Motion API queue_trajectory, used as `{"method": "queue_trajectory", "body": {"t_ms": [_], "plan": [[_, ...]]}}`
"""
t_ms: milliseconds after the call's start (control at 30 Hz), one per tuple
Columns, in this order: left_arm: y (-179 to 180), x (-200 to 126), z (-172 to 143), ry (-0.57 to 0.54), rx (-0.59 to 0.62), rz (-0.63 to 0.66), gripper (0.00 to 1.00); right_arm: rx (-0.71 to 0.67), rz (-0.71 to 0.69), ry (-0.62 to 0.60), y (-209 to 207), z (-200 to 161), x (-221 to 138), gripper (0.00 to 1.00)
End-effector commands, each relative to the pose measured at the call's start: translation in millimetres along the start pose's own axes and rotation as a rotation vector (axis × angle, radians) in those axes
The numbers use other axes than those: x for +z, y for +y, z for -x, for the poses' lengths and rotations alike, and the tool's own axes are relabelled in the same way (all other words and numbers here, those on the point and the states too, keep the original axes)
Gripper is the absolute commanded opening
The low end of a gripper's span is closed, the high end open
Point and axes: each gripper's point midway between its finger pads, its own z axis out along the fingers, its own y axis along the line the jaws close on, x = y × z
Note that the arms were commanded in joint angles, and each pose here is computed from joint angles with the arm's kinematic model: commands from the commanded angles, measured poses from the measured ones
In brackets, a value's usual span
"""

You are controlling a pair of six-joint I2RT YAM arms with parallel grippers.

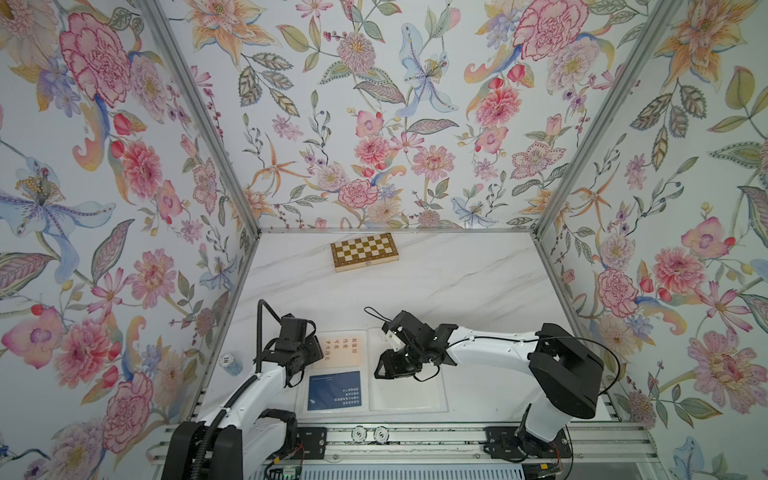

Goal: Place the photos into the photo albums
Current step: Insert the photo into the photo album, then move the photo album to the center of the board.

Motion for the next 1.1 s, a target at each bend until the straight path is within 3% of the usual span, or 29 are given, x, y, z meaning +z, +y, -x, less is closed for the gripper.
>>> {"method": "queue_trajectory", "body": {"t_ms": [0,400,1067], "plan": [[11,5,-31,0.101,-0.033,0.011,0.63,0.023,-0.115,-0.046,-38,5,-22,0.48],[8,5,-33,0.108,-0.023,0.001,0.63,0.169,-0.3,-0.139,-126,4,-69,0.62],[-2,8,-39,0.134,0.01,-0.028,0.63,0.229,-0.283,-0.099,-144,-17,-53,0.66]]}}
